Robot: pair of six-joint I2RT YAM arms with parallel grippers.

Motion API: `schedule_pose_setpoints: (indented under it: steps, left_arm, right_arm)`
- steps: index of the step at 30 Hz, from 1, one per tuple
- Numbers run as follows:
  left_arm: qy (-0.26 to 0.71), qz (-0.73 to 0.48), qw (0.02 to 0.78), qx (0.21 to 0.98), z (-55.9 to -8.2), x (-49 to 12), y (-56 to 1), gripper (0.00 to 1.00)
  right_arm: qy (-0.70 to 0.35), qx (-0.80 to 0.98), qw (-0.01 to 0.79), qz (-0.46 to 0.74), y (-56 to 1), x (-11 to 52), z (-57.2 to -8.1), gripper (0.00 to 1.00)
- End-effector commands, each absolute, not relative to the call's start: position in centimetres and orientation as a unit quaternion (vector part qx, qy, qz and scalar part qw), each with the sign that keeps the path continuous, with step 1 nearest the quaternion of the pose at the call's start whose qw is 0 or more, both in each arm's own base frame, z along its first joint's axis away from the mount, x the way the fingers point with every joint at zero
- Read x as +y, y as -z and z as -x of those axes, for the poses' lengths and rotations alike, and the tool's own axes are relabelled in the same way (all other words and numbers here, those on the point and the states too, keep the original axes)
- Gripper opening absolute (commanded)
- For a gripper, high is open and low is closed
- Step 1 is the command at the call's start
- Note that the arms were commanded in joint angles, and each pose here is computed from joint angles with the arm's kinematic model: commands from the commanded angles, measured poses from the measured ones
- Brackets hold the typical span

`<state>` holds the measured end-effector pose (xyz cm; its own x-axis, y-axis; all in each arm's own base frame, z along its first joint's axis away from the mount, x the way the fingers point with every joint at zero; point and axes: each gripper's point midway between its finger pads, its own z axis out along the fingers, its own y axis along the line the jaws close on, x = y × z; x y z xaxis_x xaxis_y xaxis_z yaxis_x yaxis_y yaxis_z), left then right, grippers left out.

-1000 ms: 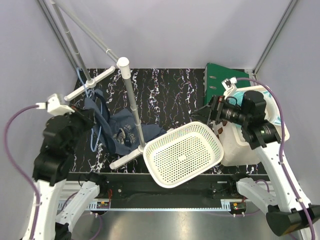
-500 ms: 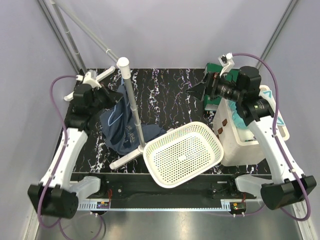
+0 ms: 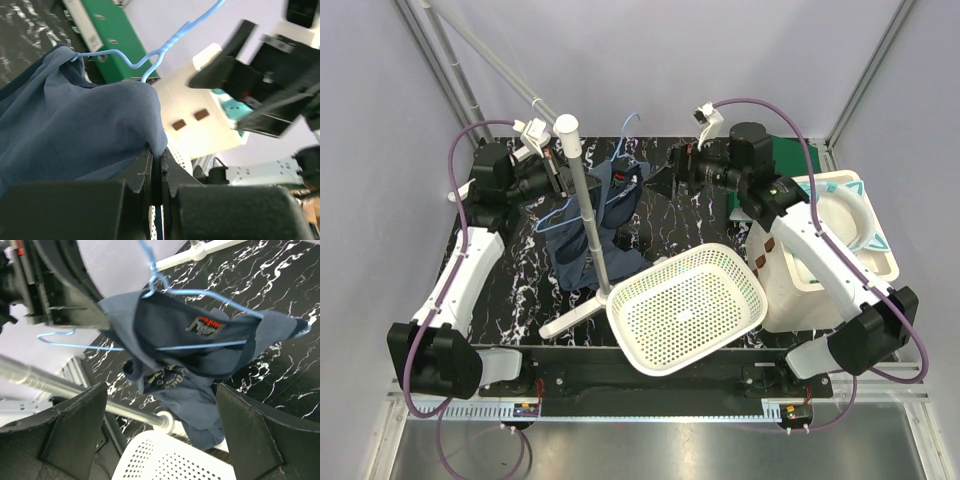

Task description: Remove the tank top from the hanger

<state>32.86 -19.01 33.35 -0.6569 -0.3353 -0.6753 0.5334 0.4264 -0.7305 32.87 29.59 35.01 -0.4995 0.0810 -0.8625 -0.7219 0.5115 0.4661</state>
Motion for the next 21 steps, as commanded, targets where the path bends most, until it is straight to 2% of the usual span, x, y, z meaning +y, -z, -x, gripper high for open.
schedule_pose_setpoints:
  steps: [1,4,13,21]
  left_arm:
    - [0.563,-0.141,0.429,0.692,-30.9,-19.7,-37.7,0.0]
    - [0.57,-0.145,0.424,0.689,-30.2,-19.8,-38.1,0.0]
    - [0.569,-0.141,0.439,0.681,-28.5,-19.5,-40.3,0.0]
    - [0.57,-0.142,0.453,0.671,-26.7,-19.3,-41.5,0.0]
  right_arm:
    - [-0.428,0.7,0.532,0.212,-38.7,30.5,-34.4,0.94]
    - [-0.407,0.712,0.541,0.189,-37.9,30.5,-35.6,0.9]
    - [-0.342,0.772,0.519,0.133,-30.6,29.8,-38.7,0.81]
    - [-0.323,0.786,0.513,0.122,-28.3,30.1,-39.9,0.68]
